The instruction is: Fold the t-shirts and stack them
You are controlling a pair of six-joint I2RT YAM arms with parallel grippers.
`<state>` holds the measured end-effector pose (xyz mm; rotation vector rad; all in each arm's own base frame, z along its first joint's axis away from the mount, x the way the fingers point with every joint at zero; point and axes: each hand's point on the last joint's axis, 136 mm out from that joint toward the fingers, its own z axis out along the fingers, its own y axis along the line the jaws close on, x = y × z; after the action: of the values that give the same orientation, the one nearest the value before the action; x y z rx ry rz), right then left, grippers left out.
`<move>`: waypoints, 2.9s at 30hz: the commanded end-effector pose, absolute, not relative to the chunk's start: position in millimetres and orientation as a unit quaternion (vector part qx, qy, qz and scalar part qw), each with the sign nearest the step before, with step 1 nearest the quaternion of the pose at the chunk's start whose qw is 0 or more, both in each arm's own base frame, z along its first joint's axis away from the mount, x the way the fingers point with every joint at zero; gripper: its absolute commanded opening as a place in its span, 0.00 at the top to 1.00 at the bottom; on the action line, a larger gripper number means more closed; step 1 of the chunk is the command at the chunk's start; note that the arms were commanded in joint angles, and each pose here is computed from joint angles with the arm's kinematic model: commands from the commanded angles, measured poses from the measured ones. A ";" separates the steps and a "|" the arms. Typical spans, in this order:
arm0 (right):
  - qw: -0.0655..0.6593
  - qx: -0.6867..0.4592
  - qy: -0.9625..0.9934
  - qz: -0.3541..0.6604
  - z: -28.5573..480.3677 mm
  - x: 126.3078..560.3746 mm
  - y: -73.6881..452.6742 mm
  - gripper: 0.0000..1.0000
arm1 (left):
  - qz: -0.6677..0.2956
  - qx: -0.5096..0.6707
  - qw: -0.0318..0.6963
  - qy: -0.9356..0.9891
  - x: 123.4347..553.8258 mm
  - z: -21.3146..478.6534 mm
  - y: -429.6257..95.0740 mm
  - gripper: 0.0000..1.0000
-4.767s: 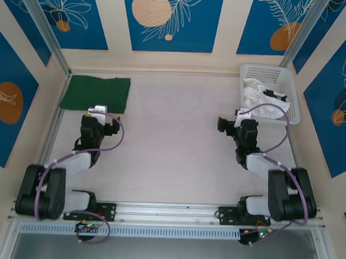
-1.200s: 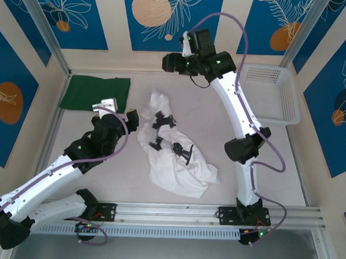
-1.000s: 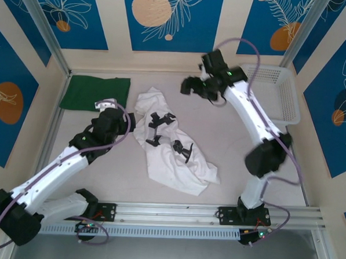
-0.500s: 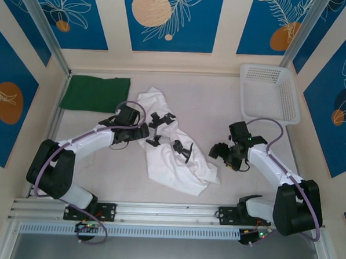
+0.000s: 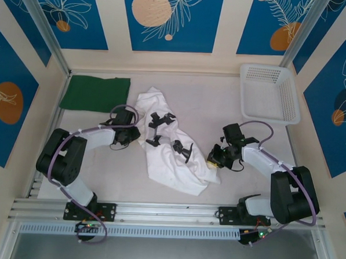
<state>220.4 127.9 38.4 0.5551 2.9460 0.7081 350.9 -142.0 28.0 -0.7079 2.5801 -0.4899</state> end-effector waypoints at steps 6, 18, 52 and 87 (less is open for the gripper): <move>0.062 0.165 0.946 0.273 68.8 233.2 141.3 1.00 | -0.149 -0.232 0.292 0.916 355.3 88.1 -118.0 1.00; 0.244 0.149 0.909 0.303 218.8 280.1 129.9 1.00 | -0.080 -0.264 0.471 0.838 286.1 228.3 -28.1 1.00; 0.134 0.162 0.961 0.178 115.3 341.3 102.2 0.31 | -0.134 -0.091 0.327 0.931 349.7 167.8 -116.6 0.00; 0.088 0.076 0.977 0.179 95.3 369.0 163.2 0.37 | -0.141 -0.031 0.279 0.949 396.6 137.3 -169.0 0.73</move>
<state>367.8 151.9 115.6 0.2825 2.8235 0.6131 403.3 -178.8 144.5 -0.0423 2.5379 -0.4351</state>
